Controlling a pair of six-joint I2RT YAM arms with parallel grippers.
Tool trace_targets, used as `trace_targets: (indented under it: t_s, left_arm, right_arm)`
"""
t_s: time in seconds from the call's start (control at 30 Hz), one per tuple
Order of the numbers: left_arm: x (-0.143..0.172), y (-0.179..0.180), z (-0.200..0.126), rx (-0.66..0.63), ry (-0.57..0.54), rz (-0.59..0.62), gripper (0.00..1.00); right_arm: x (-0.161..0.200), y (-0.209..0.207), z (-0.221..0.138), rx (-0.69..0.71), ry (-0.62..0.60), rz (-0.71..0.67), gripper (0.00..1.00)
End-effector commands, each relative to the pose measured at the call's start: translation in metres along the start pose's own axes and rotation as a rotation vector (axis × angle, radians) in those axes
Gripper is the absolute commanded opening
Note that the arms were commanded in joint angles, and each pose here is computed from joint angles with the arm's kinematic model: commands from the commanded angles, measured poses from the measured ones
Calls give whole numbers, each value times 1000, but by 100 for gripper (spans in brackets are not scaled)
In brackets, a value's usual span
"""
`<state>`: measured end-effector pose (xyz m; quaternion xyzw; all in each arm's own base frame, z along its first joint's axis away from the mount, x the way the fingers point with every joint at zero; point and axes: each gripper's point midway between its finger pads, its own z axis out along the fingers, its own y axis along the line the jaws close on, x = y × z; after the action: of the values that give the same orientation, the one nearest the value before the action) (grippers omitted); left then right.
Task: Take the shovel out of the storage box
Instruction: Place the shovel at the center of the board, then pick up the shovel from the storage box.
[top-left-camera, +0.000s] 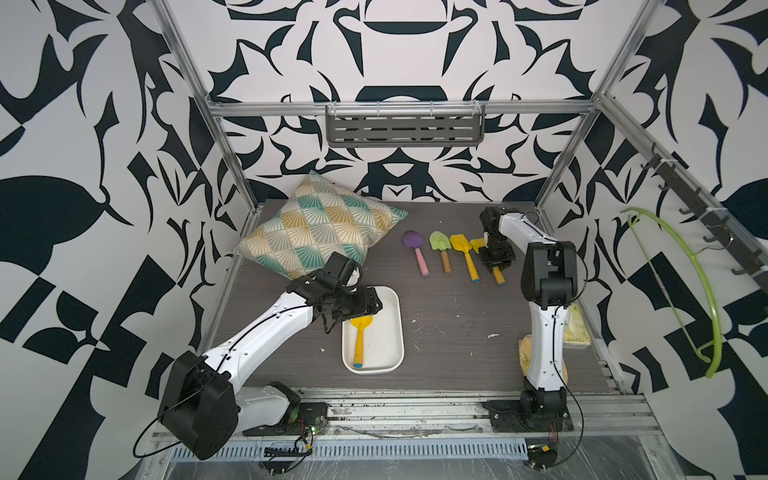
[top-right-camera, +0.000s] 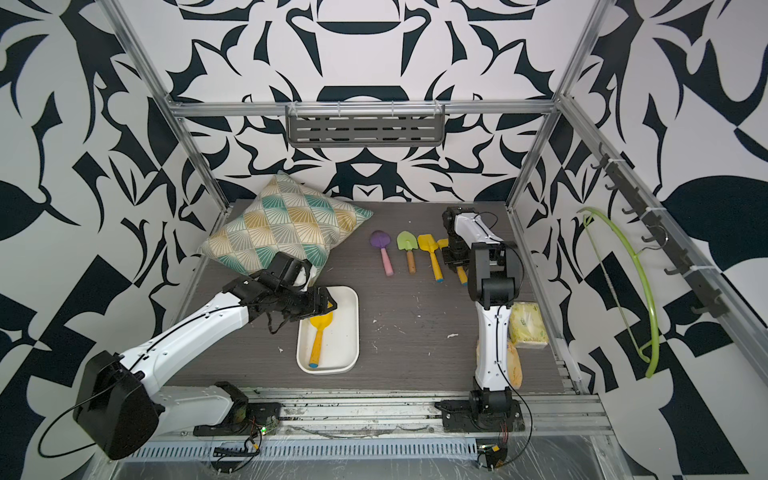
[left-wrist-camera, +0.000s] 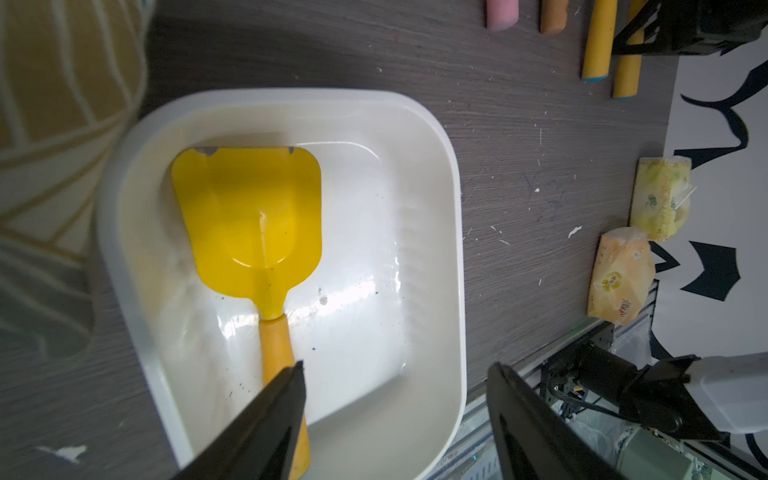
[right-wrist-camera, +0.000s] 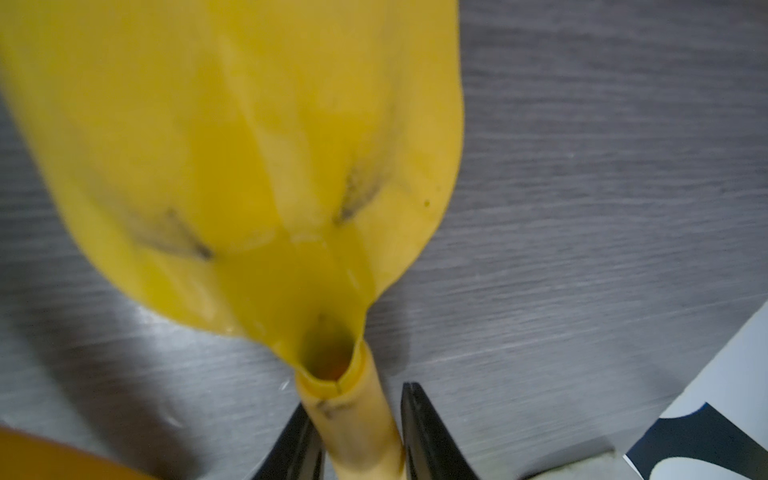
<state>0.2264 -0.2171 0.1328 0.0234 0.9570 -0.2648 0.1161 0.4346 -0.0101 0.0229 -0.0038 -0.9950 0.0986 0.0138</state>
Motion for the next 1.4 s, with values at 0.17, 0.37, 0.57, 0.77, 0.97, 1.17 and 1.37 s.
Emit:
trace_targets:
  t_s: [0.17,0.37,0.57,0.77,0.97,1.17,1.37]
  left_arm:
    - [34,28,1,-300,139,45,80]
    - [46,53,10,-508,210,57,75]
    - [48,60,36,-540,240,75,68]
    - [49,60,68,-512,278,69,57]
    - [58,70,84,-533,326,61,45]
    - [63,74,91,-550,349,68,24]
    - [51,57,79,-509,310,87,5]
  right_arm:
    - [10,0,-41,-88,-65,69,36]
    - [22,-9,-76,-119,-151,109,36]
    - [31,-3,-123,-209,-263,113,36]
    - [43,1,-168,-293,-443,113,35]
    - [55,7,-181,-354,-484,108,35]
    - [61,14,-183,-399,-504,124,34]
    - [66,16,-185,-375,-522,110,32]
